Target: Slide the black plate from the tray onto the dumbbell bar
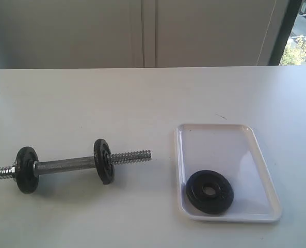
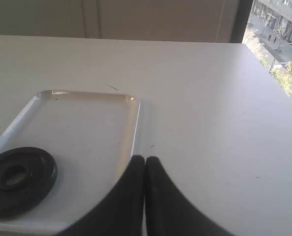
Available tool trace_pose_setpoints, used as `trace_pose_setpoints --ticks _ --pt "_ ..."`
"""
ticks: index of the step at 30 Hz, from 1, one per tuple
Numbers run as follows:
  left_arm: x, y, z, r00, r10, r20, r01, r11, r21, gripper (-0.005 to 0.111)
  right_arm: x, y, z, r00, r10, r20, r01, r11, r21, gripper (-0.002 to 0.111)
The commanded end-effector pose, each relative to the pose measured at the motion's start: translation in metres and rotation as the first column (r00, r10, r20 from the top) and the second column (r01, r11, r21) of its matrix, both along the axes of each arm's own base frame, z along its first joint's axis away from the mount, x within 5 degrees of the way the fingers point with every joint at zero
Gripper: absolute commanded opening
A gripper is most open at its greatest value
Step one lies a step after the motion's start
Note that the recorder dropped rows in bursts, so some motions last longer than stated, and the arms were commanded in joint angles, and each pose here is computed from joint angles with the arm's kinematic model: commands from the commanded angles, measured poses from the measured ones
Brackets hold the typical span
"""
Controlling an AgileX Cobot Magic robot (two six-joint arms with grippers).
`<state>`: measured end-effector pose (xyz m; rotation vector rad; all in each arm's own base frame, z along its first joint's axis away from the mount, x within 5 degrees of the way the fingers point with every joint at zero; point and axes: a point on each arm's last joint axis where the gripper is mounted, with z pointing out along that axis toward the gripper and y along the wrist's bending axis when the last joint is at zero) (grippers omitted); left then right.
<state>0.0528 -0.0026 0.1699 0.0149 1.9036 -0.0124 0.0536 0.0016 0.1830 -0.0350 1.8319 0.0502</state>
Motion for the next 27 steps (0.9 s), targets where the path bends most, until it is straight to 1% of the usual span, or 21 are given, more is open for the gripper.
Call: trace_pose_setpoints --ticks 1,3,5,7,16,18,20,22,23,27 --pt "0.0 0.0 -0.001 1.0 -0.005 0.005 0.005 1.0 -0.007 0.0 0.0 0.0 -0.001 1.0 0.003 0.001 -0.003 1.0 0.005 0.0" --pt "0.0 0.0 -0.001 1.0 -0.005 0.005 0.005 1.0 -0.005 0.0 0.0 0.0 -0.001 1.0 0.003 0.001 -0.003 1.0 0.005 0.0" --pt "0.0 0.0 -0.001 1.0 -0.019 0.005 0.019 0.999 0.044 0.0 0.0 0.0 -0.001 1.0 0.003 0.001 -0.003 1.0 0.005 0.0" --pt "0.0 0.0 -0.001 1.0 -0.029 0.005 0.028 0.997 0.071 0.0 0.0 0.0 -0.001 1.0 0.003 0.001 -0.003 1.0 0.005 0.0" --pt "0.0 0.0 0.0 1.0 -0.028 0.015 0.026 0.997 0.072 0.0 0.0 0.0 -0.001 1.0 0.002 -0.001 -0.002 1.0 0.005 0.0" --pt "0.001 0.0 0.003 0.999 -0.024 0.047 0.021 0.997 0.075 0.0 0.0 0.0 -0.001 1.0 0.002 -0.001 -0.002 1.0 0.005 0.0" --pt "0.003 0.001 0.01 0.992 -0.014 0.128 0.005 0.997 0.077 0.0 0.0 0.0 -0.001 1.0 0.002 -0.001 -0.002 1.0 0.005 0.0" --pt "0.004 0.003 0.021 0.969 -0.001 0.246 -0.019 0.997 0.079 0.0 0.0 0.0 -0.001 1.0 0.002 -0.001 -0.002 1.0 0.005 0.0" --pt "0.005 0.003 0.023 0.962 0.002 0.273 -0.025 0.997 0.079 0.0 0.0 0.0 -0.001 1.0 0.002 -0.001 -0.002 1.0 0.005 0.0" --pt "0.005 0.003 0.025 0.956 0.005 0.293 -0.029 0.996 0.079 0.0 0.0 0.0 -0.001 1.0 0.002 -0.001 -0.002 1.0 0.005 0.0"
